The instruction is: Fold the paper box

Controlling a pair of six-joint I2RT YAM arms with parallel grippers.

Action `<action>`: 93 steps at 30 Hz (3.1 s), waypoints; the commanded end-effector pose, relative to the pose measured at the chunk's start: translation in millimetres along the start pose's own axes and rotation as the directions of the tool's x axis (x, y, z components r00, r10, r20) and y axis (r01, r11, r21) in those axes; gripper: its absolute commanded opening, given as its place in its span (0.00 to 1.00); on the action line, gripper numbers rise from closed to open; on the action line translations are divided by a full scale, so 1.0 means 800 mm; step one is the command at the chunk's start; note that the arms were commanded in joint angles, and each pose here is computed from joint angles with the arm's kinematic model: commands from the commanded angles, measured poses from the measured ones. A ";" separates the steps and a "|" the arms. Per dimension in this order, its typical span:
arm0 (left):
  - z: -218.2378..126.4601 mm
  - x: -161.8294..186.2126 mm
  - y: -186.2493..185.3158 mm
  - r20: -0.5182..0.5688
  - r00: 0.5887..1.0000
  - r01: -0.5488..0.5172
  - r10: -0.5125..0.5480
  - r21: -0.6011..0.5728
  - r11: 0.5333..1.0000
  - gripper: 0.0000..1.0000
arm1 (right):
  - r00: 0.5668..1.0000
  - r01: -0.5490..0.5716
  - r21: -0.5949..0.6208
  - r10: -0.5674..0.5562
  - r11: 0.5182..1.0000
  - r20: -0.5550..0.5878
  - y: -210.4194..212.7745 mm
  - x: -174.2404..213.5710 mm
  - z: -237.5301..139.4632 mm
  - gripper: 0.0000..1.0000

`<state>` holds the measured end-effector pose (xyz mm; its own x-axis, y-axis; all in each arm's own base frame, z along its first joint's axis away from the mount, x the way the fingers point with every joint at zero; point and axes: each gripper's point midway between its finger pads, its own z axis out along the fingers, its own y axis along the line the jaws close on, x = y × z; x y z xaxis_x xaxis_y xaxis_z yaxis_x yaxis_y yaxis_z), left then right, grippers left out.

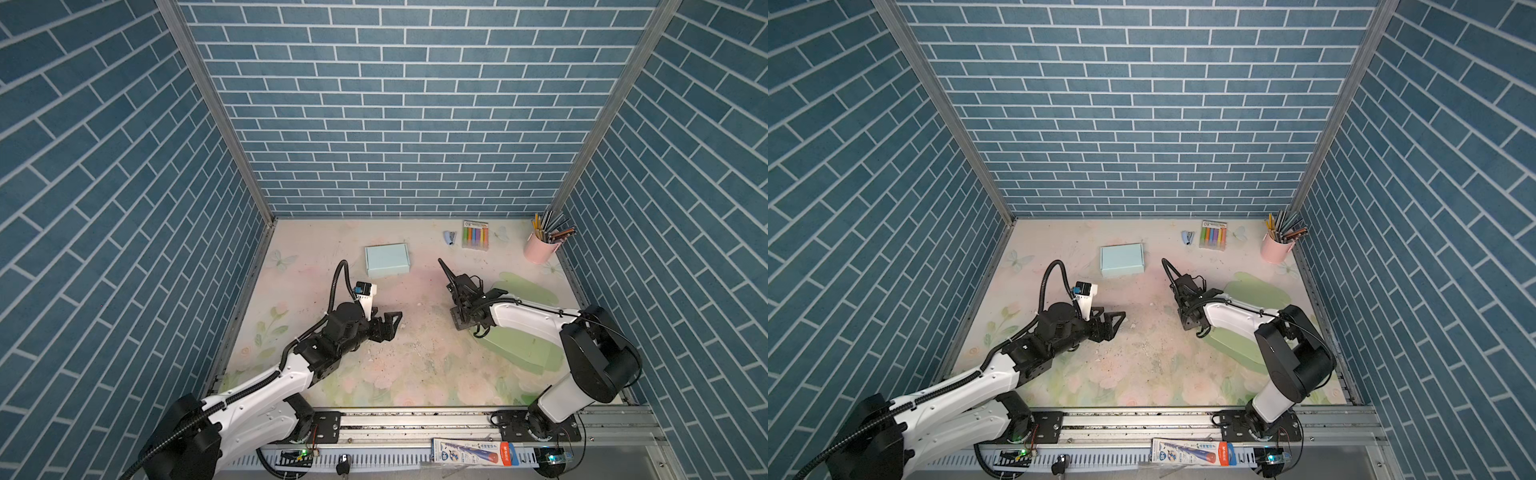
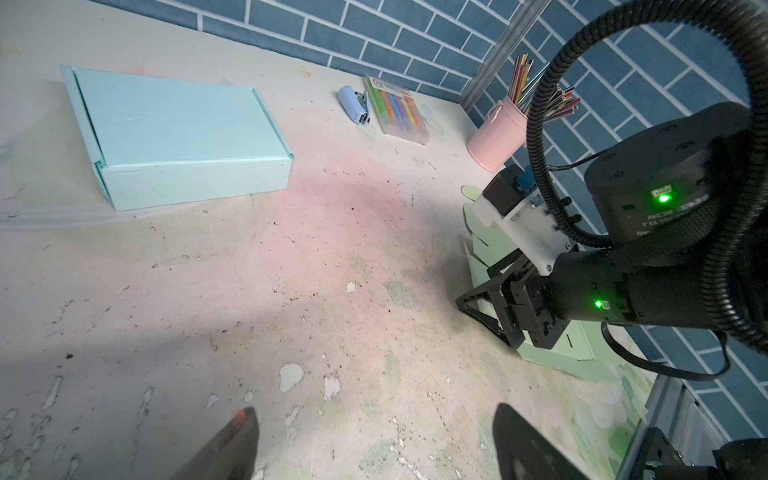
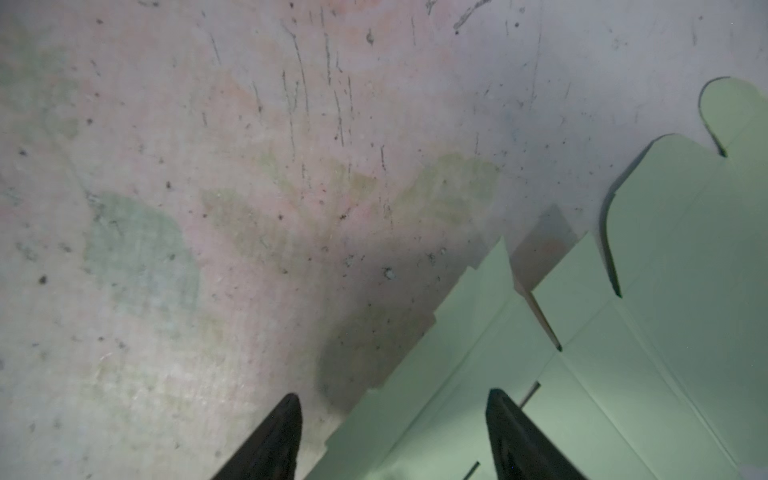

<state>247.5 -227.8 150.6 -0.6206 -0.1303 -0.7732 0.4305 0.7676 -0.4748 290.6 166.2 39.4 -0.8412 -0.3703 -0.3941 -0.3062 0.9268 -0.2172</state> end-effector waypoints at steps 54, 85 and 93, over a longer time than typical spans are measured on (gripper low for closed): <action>-0.048 -0.070 0.048 0.128 0.987 0.111 -0.101 -0.078 0.991 0.88 | 0.752 0.608 -0.311 -0.405 0.730 0.520 0.246 0.062 -0.191 0.03; 0.006 0.041 0.059 -0.153 0.987 0.031 -0.044 -0.084 0.996 0.86 | 0.917 -0.256 -0.727 0.397 0.637 0.025 0.107 0.098 -0.144 0.68; 0.009 0.049 0.056 -0.160 0.986 0.029 -0.039 -0.065 0.997 0.83 | 0.894 -0.332 -0.705 0.448 0.627 -0.023 0.101 0.094 -0.116 0.69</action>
<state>246.8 -199.6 93.6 -0.7508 -0.0638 -0.6574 0.3425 0.8135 -0.4701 159.2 214.5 76.2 -0.8842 0.0427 -0.4651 -0.2712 0.7638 0.5857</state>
